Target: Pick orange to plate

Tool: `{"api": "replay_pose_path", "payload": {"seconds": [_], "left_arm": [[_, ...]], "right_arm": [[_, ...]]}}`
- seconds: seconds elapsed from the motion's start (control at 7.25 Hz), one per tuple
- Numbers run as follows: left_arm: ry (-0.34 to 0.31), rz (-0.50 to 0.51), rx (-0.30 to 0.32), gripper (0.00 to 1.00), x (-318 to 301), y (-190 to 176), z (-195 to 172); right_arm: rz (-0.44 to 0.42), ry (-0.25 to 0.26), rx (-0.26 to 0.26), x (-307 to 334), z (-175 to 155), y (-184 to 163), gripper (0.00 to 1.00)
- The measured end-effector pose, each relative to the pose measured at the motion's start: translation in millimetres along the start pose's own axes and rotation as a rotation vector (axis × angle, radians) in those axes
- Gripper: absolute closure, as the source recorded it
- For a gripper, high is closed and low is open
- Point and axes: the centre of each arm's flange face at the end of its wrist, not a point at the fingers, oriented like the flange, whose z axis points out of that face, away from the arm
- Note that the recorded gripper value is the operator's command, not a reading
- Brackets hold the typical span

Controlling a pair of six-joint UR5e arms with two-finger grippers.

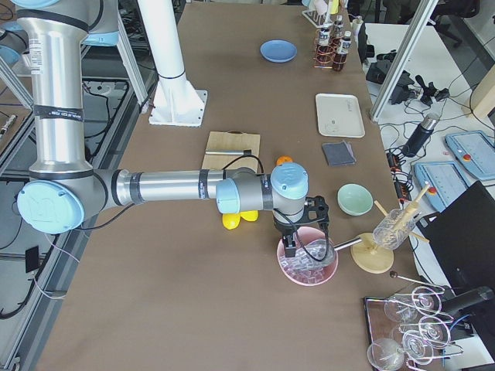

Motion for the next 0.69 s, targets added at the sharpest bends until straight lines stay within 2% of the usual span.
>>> {"api": "replay_pose_path", "payload": {"seconds": [0.69], "left_arm": [[0.0, 0.001, 0.001, 0.02, 0.0, -2.6, 0.2]], "right_arm": [[-0.002, -0.002, 0.003, -1.7, -1.6, -0.7, 0.0]]}}
